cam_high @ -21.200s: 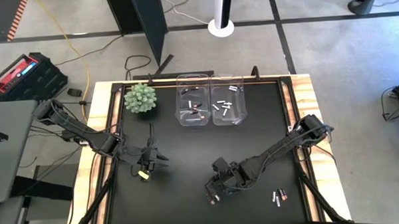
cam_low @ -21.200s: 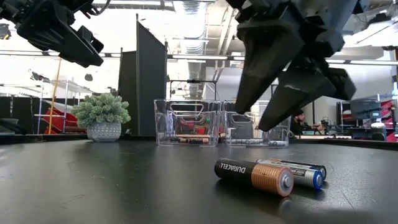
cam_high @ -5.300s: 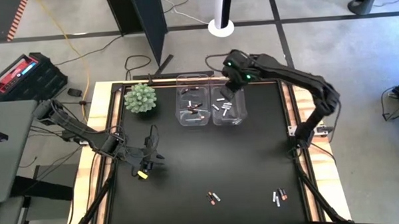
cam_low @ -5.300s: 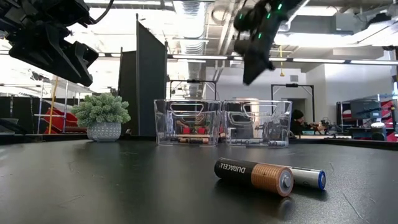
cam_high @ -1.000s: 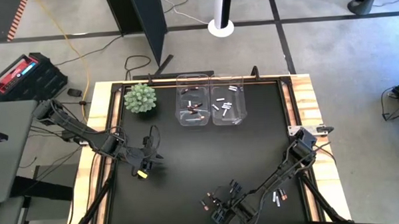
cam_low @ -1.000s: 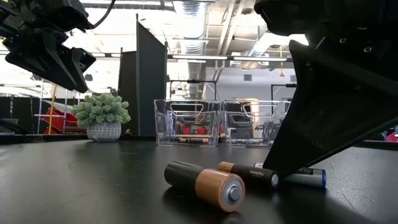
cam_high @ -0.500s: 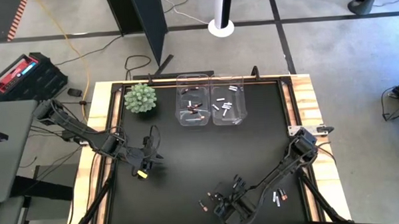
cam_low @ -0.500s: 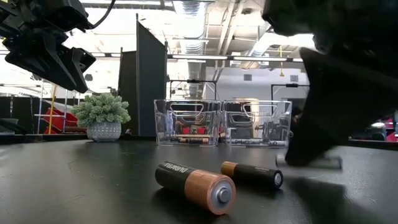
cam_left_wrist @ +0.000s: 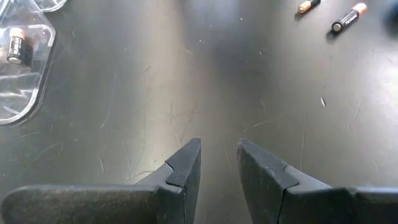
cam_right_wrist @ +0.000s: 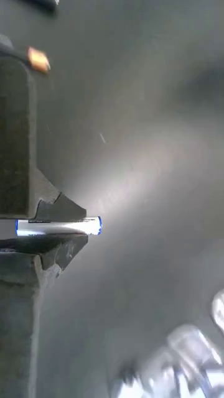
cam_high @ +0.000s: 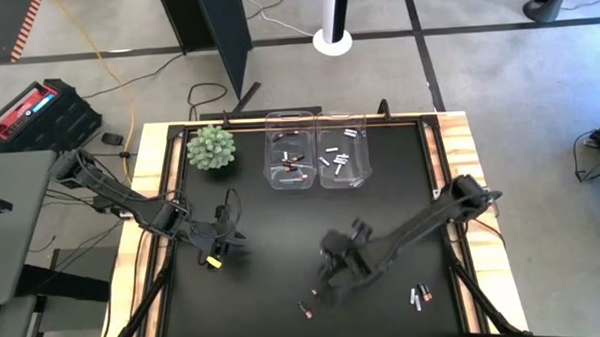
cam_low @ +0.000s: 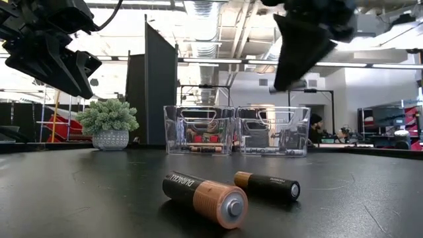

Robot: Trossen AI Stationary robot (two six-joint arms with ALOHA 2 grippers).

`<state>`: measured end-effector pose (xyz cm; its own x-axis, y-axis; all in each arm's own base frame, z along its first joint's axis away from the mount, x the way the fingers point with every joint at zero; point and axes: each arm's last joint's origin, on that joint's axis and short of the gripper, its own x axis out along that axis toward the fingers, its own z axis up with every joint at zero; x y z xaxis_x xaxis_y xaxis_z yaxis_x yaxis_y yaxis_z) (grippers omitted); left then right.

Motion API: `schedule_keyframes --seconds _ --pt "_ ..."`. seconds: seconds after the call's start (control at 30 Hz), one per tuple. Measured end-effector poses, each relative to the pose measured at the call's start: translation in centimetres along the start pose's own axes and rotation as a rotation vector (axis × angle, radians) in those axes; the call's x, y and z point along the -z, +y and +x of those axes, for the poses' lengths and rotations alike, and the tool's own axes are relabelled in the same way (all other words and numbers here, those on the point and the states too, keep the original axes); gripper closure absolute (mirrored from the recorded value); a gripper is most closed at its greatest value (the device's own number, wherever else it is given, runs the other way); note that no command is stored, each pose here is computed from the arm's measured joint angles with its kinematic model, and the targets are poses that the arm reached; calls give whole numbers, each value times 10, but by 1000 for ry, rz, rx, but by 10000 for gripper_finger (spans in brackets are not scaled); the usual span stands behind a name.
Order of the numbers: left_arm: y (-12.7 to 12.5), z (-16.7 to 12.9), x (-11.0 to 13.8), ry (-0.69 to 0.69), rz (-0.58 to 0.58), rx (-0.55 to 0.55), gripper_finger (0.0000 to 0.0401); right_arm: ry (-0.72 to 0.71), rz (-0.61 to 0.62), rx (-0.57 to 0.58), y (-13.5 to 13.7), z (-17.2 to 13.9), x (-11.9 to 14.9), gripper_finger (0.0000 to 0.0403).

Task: Sort batteries
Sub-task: Put the white battery into the right transparent bin

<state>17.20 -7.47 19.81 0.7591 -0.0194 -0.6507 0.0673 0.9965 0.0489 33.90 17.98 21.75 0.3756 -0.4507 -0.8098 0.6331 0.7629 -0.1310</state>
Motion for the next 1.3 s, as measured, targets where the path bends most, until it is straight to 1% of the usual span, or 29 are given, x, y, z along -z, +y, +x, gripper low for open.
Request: schedule_keyframes --seconds 0.13,0.3,0.47,0.57,0.7,0.73,0.87,1.0,1.2,1.3 --pt "0 0 0 0 0 0 302 8 -27 44 -34 -4 -35 373" --pt "0 0 0 0 0 0 302 -12 -40 63 -78 -3 -82 373" --pt "0 0 0 0 0 0 302 -17 -5 93 -131 2 -123 373" --pt "0 0 0 0 0 0 302 5 16 79 -162 12 -143 373" --pt "0 0 0 0 0 0 302 63 22 -14 -195 36 -166 374" --pt "0 0 0 0 0 0 302 73 23 -18 -204 41 -170 374" --pt "0 0 0 -1 0 0 302 104 45 26 -232 67 -180 373" --pt "0 0 0 0 -5 0 302 198 43 -17 -253 97 -183 372" --pt "0 0 0 0 -25 0 302 350 37 -39 -268 150 -175 373" --pt "0 0 0 0 -27 0 302 413 26 -77 -270 172 -170 371"
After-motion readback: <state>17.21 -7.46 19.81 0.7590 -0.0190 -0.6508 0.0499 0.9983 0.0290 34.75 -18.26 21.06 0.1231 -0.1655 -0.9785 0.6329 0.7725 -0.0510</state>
